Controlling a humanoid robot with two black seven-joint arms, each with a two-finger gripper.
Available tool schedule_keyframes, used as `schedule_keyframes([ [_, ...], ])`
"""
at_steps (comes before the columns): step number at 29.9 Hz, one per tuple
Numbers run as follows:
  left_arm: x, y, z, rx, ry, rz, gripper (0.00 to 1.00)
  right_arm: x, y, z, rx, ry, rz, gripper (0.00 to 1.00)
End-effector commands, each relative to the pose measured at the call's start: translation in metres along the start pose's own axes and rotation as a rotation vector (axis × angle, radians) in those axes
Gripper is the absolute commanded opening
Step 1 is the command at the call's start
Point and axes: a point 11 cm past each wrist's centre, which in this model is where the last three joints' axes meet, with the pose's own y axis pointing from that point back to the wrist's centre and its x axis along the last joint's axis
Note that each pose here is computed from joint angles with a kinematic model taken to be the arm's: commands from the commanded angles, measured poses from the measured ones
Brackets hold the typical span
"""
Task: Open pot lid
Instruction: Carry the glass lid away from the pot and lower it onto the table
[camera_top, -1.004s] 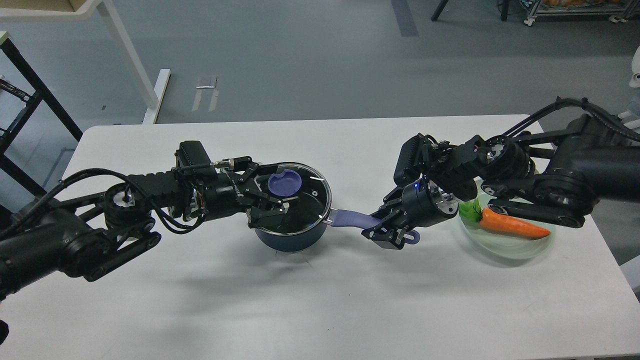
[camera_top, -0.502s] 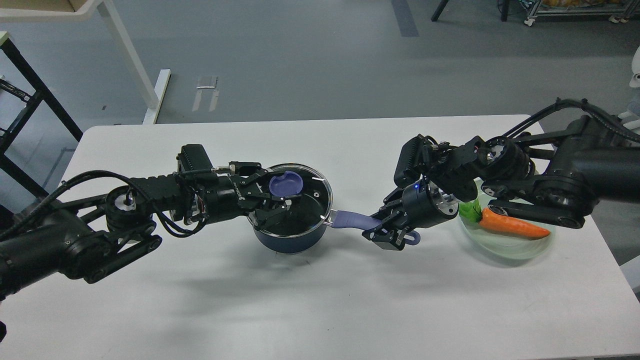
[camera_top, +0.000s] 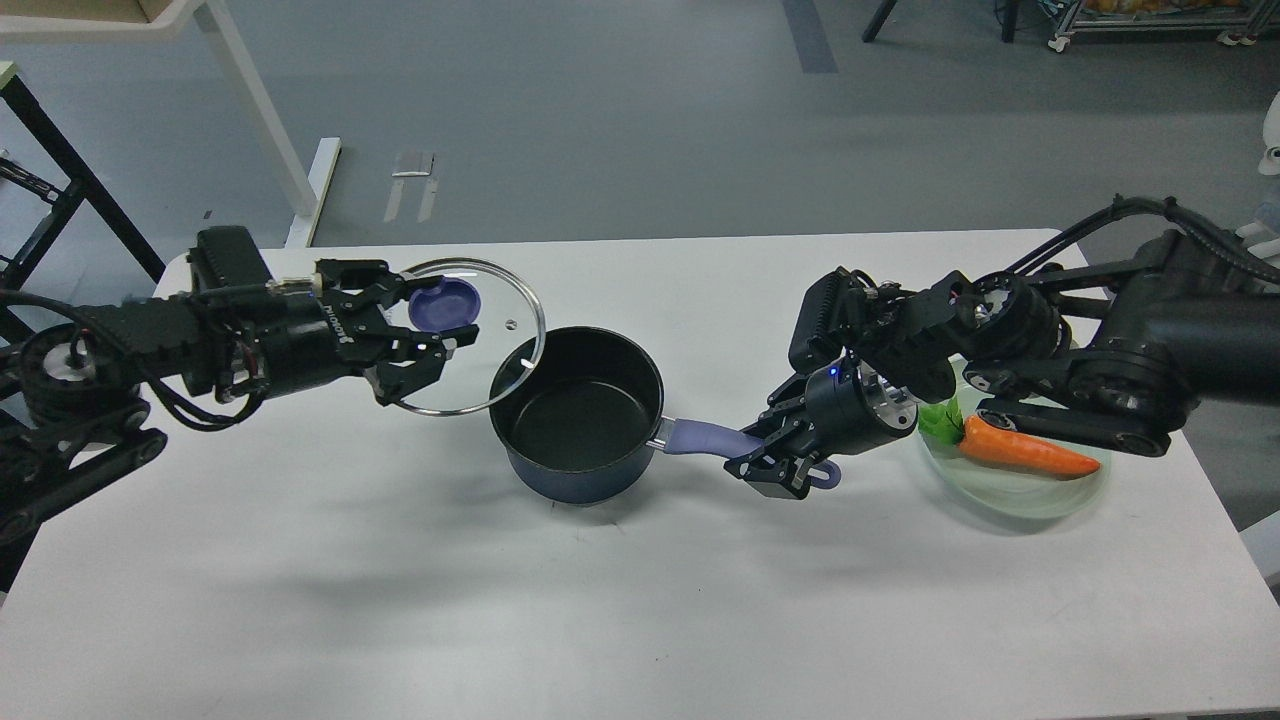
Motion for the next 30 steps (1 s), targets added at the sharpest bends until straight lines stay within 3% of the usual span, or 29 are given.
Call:
schedule_keyframes([
  [1, -0.030, 0.033, -0.008, 0.050, 0.018, -0.037, 0.30, 0.000, 0.000, 0.000, -0.001, 0.000, 0.000, 0.24],
  [7, -0.087, 0.069, 0.000, 0.104, 0.091, -0.088, 0.30, 0.000, 0.001, 0.001, -0.002, 0.001, 0.000, 0.24],
  [12, -0.112, 0.078, 0.001, 0.137, 0.100, -0.103, 0.30, 0.000, 0.001, 0.001, -0.002, 0.001, 0.000, 0.24],
  [24, -0.158, 0.061, 0.019, 0.165, 0.201, -0.143, 0.32, 0.001, 0.000, 0.000, -0.001, 0.002, 0.000, 0.24],
  [28, -0.162, 0.062, 0.018, 0.175, 0.204, -0.150, 0.36, 0.001, 0.000, 0.000, -0.001, 0.002, 0.000, 0.24],
  [30, -0.161, 0.060, 0.019, 0.173, 0.204, -0.148, 0.47, 0.001, 0.000, 0.000, -0.001, 0.002, 0.000, 0.24],
])
